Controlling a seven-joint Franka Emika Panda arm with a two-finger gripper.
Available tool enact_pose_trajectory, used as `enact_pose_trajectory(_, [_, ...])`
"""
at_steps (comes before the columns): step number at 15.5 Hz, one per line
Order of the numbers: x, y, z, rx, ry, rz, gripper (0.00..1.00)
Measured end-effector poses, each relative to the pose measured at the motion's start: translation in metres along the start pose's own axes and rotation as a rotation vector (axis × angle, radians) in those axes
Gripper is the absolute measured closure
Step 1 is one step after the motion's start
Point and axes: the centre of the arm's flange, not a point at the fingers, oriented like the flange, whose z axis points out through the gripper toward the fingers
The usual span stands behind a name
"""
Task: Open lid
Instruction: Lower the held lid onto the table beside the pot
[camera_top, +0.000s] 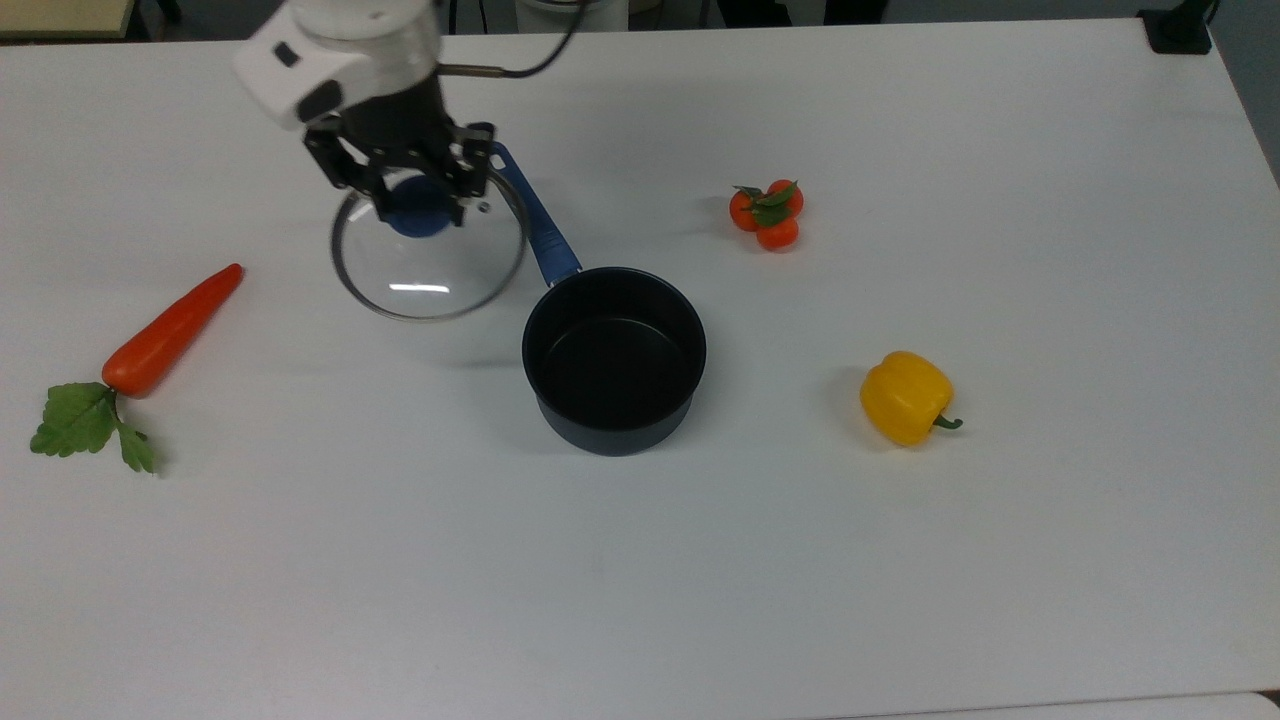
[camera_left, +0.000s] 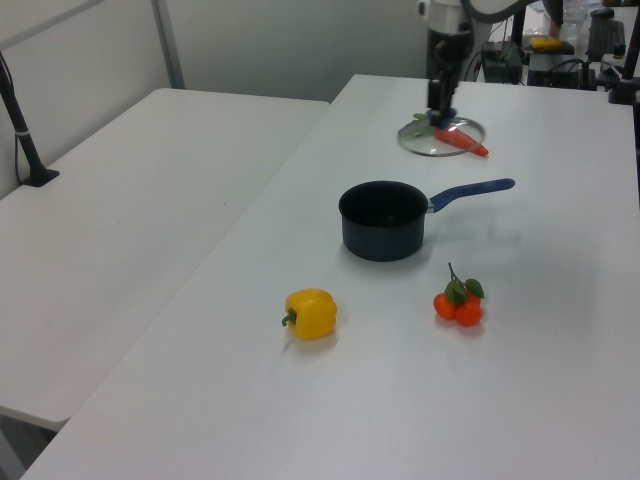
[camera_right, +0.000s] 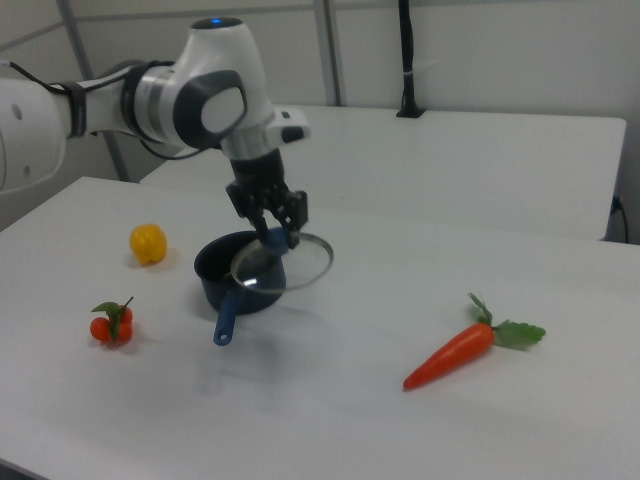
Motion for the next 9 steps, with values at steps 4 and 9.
enact_pose_trajectory(4, [-0.029, 0.062, 0.03, 0.0, -0.052, 0.066, 0.39])
enact_pose_trajectory(9, [-0.048, 0.066, 0.099, -0.003, -0.02, 0.074, 0.39])
